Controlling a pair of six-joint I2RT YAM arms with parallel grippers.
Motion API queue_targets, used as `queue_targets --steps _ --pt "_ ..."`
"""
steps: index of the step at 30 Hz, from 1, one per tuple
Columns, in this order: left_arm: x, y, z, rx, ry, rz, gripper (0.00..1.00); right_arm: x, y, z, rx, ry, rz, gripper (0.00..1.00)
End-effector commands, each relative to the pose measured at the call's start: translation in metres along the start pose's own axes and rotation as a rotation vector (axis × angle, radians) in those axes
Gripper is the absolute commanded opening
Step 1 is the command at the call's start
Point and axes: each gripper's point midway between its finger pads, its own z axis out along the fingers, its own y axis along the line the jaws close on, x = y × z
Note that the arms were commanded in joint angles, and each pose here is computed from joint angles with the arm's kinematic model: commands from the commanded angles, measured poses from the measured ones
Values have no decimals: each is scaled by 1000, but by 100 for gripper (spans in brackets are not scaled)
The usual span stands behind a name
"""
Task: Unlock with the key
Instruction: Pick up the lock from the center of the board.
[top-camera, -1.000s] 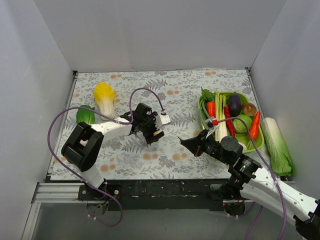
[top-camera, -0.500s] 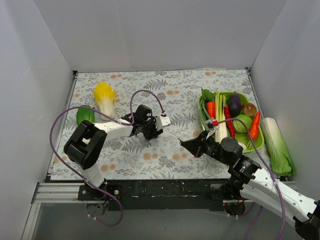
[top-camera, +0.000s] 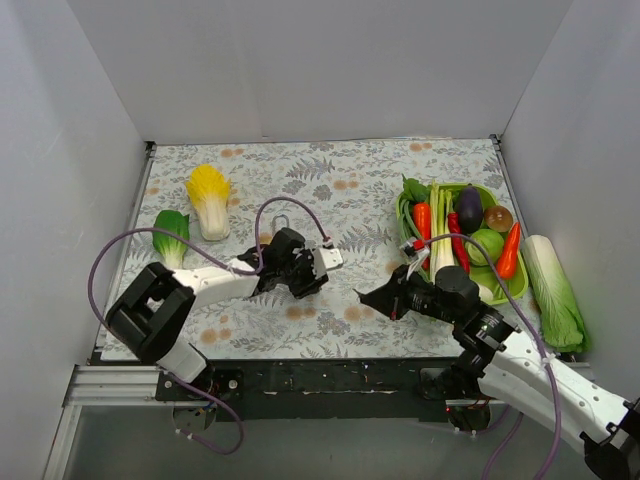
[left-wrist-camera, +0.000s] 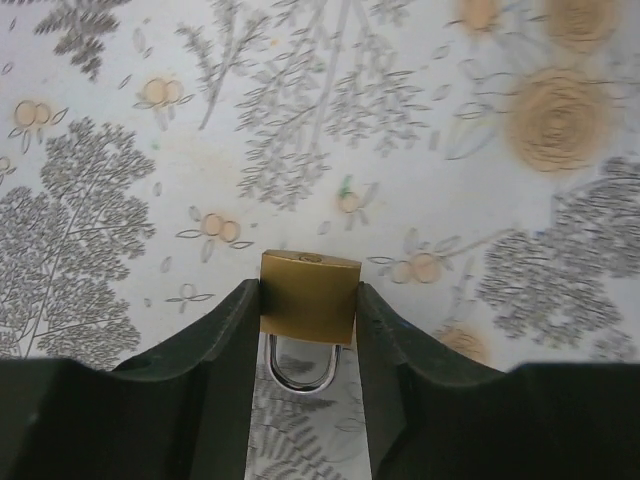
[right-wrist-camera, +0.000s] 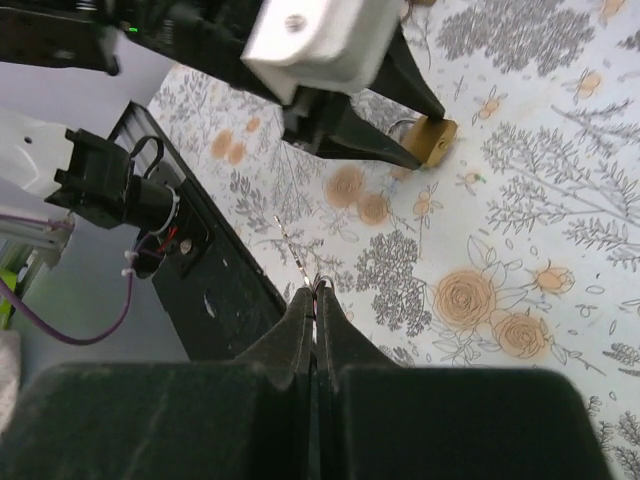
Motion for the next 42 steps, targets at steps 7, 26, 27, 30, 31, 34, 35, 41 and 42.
queue_targets --steps 7,26,27,30,31,34,35,41,42 --pt "-90 -63 -72 -41 -435 239 0 31 24 -16 -153 335 220 1" --pt "-96 -120 -91 -66 -613 417 0 51 28 -21 -202 723 411 1" --pt "-96 -121 -91 -64 -614 420 0 48 27 -20 -209 724 379 1" --pt "-94 -124 -88 -55 -605 432 0 49 23 -17 -198 755 386 1" --pt "-94 -126 -88 -51 -603 439 0 46 24 -14 -198 752 381 1" --pt "-94 -129 -87 -44 -598 447 0 44 22 -10 -197 764 380 1" --pt "-94 -128 -88 -48 -598 446 0 46 19 -8 -190 774 386 1" --pt "-94 -133 -88 -38 -597 462 0 51 12 -4 -171 807 396 1" --pt "-93 -134 -87 -35 -595 464 0 51 12 -3 -170 808 395 1"
